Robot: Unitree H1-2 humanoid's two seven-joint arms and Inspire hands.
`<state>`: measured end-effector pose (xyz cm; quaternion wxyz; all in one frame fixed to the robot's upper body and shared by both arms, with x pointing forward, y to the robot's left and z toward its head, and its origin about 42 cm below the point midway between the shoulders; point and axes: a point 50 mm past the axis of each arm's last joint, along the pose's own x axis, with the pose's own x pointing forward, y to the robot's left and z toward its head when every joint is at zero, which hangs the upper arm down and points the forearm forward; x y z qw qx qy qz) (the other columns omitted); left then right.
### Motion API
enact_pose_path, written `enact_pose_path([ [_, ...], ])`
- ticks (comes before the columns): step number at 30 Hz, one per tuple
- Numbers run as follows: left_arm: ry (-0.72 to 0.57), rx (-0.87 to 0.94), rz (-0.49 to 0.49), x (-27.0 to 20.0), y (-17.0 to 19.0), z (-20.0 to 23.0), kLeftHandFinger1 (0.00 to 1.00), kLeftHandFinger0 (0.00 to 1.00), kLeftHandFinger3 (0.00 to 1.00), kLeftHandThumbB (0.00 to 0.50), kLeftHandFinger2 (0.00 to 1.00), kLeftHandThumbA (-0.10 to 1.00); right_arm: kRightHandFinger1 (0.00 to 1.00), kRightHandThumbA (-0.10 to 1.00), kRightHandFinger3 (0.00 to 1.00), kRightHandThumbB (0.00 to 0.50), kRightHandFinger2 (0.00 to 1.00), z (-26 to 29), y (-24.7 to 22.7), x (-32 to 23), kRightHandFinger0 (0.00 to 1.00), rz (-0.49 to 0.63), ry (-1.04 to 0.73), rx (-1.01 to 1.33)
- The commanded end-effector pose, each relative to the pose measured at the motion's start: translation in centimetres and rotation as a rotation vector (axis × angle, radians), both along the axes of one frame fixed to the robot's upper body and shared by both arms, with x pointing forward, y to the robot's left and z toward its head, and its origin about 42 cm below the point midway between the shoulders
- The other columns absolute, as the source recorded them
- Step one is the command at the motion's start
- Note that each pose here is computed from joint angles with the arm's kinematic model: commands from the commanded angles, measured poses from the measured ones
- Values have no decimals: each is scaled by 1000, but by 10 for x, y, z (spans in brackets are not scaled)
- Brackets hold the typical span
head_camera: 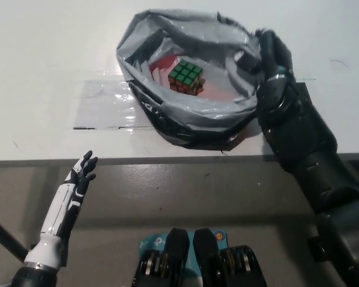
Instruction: Use the right hand to pick up a rubix's cube and place it into a plastic bag and lift the bag
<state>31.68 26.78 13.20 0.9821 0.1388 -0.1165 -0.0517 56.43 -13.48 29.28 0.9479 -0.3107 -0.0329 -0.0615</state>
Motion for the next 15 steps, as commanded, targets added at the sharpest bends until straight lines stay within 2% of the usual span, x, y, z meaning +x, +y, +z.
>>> enact_pose_path([
  [1, -46, 24, -13, 6, 3, 13, 1000, 985, 1000, 128, 1000, 1000, 364, 69, 473, 261, 645, 76, 11, -13, 24, 180, -174, 283],
  [4, -47, 35, -12, 6, 3, 13, 1000, 976, 1000, 125, 1000, 1000, 366, 65, 479, 241, 625, 89, 12, -22, 6, 236, -194, 335],
  [7, -55, 49, -12, 7, 4, 13, 1000, 967, 1000, 120, 1000, 1000, 408, 28, 633, 237, 708, 100, 14, -28, 2, 277, -169, 431],
  [8, -54, 50, -11, 7, 4, 13, 1000, 966, 1000, 120, 1000, 1000, 392, -8, 675, 238, 723, 101, 14, -28, 0, 289, -159, 467],
  [9, -55, 54, -11, 8, 3, 14, 1000, 964, 1000, 123, 1000, 1000, 344, -96, 788, 210, 725, 106, 14, -28, 0, 336, -114, 650],
  [10, -56, 55, -11, 8, 3, 14, 1000, 963, 1000, 123, 1000, 1000, 329, -99, 675, 211, 714, 107, 14, -29, 0, 354, -97, 717],
  [11, -57, 53, -10, 8, 4, 14, 1000, 963, 1000, 130, 1000, 1000, 317, -100, 768, 195, 709, 111, 15, -29, 0, 374, -71, 805],
  [12, -59, 49, -8, 9, 4, 14, 1000, 961, 1000, 134, 1000, 1000, 313, -100, 745, 183, 699, 116, 15, -29, 0, 402, -38, 909],
  [15, -58, 53, -4, 10, 4, 14, 1000, 962, 1000, 130, 1000, 1000, 206, -100, 683, 167, 619, 134, 19, -24, 0, 470, 10, 1134],
])
